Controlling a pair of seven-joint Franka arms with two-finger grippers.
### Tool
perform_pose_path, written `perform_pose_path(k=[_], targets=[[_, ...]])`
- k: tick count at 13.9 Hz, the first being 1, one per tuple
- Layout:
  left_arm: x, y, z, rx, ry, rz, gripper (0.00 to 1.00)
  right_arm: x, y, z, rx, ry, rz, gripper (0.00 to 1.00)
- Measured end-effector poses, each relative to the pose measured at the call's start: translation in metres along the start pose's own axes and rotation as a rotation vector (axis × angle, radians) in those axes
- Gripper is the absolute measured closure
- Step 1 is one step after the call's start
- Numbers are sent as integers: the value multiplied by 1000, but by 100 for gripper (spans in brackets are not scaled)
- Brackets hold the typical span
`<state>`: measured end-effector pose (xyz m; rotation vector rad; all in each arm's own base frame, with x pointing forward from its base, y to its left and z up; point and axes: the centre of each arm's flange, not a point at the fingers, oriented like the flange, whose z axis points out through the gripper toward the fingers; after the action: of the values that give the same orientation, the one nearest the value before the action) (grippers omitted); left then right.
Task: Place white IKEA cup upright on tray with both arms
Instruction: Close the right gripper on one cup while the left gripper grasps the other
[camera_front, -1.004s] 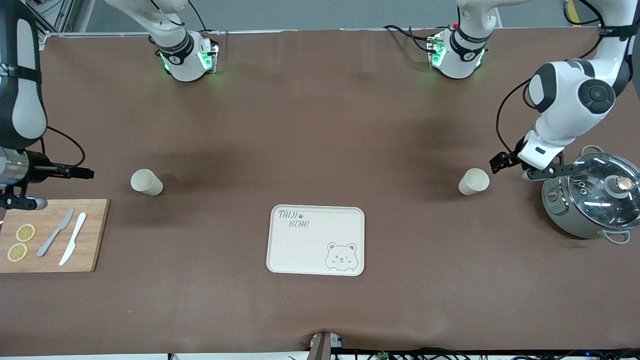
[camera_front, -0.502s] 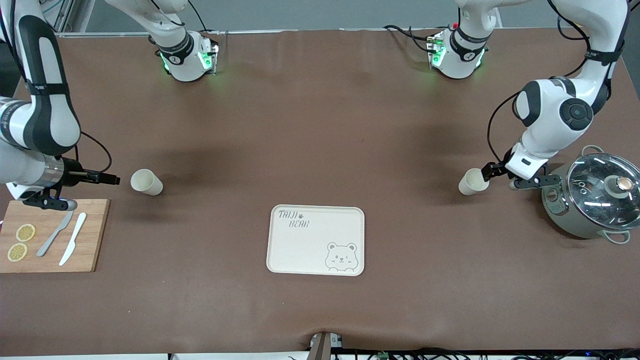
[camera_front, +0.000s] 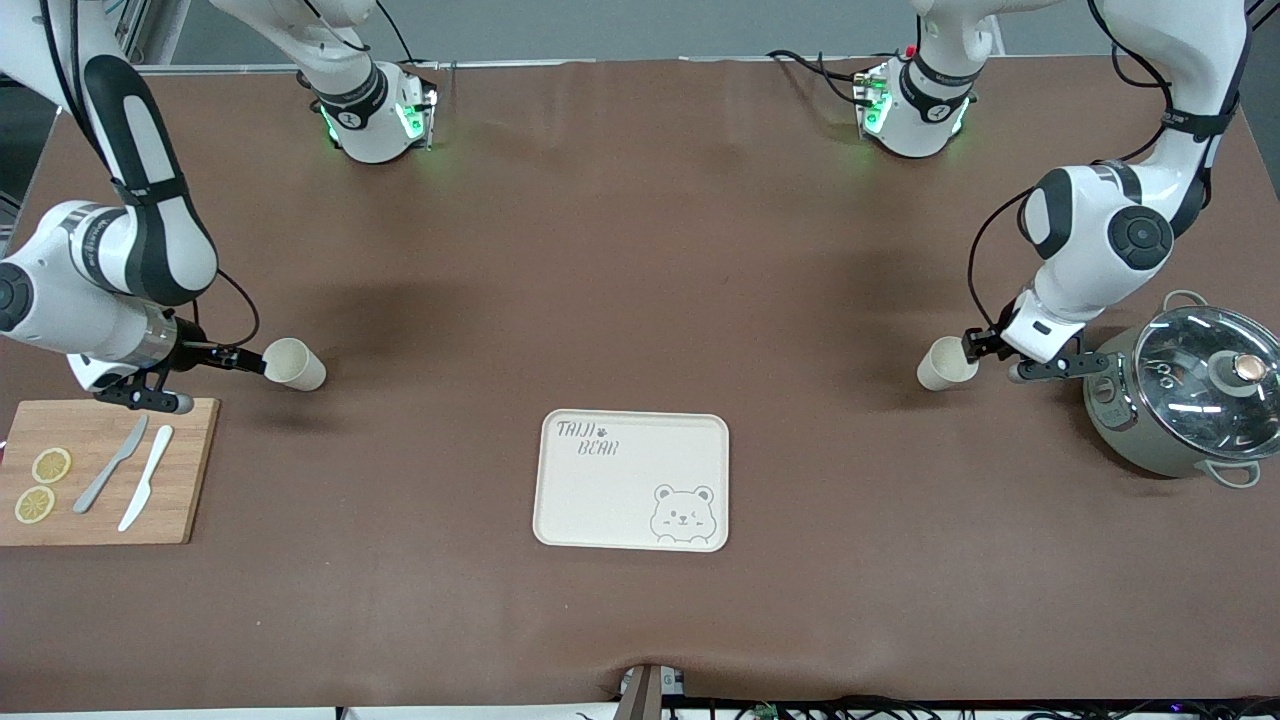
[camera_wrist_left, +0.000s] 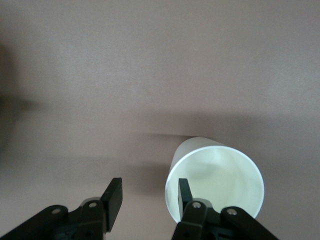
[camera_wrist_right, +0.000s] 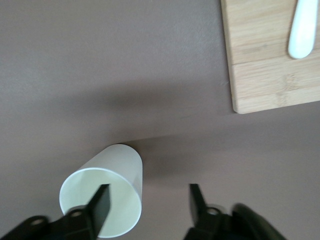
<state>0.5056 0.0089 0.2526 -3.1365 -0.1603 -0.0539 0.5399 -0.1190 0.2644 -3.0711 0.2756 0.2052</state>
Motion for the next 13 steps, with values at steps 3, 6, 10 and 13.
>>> perform_pose_path(k=[3,6,10,13], targets=[[0,6,0,-3,0,1,57,-4,-4,10,23,6,16,52],[-1,7,0,-5,-1,2,70,-10,-10,26,26,21,16,61],[-1,13,1,-14,-3,2,85,-11,-14,35,28,6,13,97],[-2,18,2,-28,-7,-5,97,-11,-31,31,32,-52,6,97]])
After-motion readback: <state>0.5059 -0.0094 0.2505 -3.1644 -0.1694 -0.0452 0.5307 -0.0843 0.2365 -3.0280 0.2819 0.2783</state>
